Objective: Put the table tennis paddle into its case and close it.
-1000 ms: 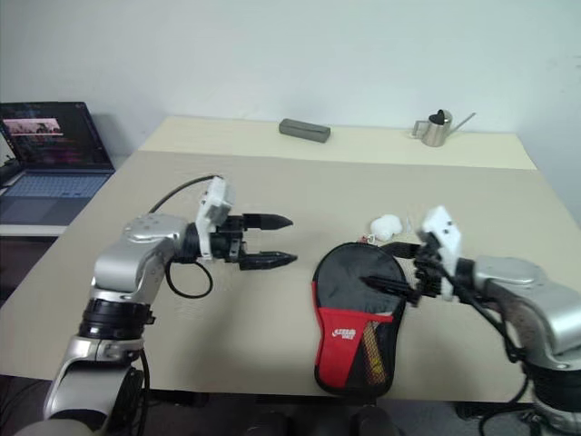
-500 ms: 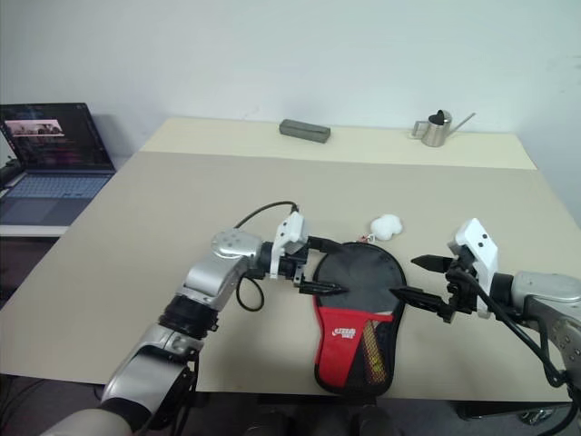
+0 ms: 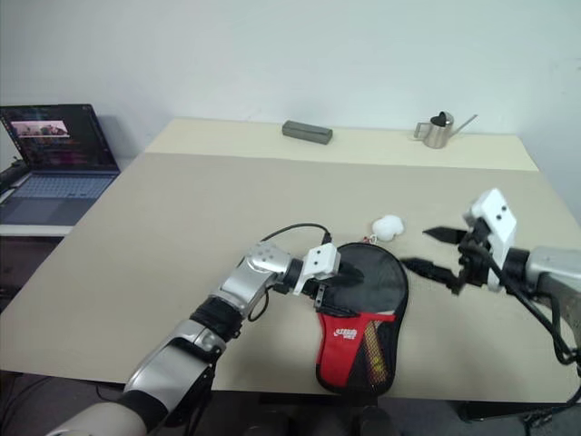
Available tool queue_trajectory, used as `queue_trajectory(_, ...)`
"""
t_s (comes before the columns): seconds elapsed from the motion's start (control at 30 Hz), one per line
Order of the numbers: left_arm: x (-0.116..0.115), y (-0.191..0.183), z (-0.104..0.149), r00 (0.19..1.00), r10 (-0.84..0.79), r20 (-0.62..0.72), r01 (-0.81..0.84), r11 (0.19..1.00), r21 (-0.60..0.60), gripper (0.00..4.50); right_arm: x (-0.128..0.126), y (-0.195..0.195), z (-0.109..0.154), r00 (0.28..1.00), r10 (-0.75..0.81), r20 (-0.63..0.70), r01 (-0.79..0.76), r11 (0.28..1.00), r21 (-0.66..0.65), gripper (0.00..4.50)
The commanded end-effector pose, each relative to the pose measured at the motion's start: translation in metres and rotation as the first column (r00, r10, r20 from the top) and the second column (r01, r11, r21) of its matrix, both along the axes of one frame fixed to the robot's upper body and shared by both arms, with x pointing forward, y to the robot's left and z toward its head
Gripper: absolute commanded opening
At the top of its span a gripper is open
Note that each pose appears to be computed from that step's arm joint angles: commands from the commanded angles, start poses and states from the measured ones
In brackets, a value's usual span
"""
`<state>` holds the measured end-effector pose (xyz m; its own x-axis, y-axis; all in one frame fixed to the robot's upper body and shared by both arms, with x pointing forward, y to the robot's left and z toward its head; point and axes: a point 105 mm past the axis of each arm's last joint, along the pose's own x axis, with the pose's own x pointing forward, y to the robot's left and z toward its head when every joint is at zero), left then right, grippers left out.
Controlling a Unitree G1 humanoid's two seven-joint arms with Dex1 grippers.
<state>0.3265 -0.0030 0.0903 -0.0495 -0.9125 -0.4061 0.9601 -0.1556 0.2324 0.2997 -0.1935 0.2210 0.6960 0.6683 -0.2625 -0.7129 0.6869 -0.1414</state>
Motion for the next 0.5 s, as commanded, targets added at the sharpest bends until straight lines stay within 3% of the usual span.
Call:
queue_trajectory(0.03,-0.006,0.003,-0.024,0.999,0.02,-0.046,-0.017,0.998,0.059,4.48,0.022,0.002,0.013,0.997,-0.009,0.081,0.012,0.999,-0.044,4.5)
queue_trajectory(0.27,-0.007,0.004,-0.027,0.997,0.044,-0.058,-0.041,0.998,0.047,4.48,0.075,0.006,-0.003,0.996,-0.031,0.081,0.041,0.991,-0.124,4.5)
queue_trajectory(0.5,-0.012,0.004,-0.029,0.997,0.044,-0.067,-0.041,0.998,0.043,4.48,0.109,0.027,-0.02,0.999,-0.049,0.009,0.049,0.998,-0.05,4.5)
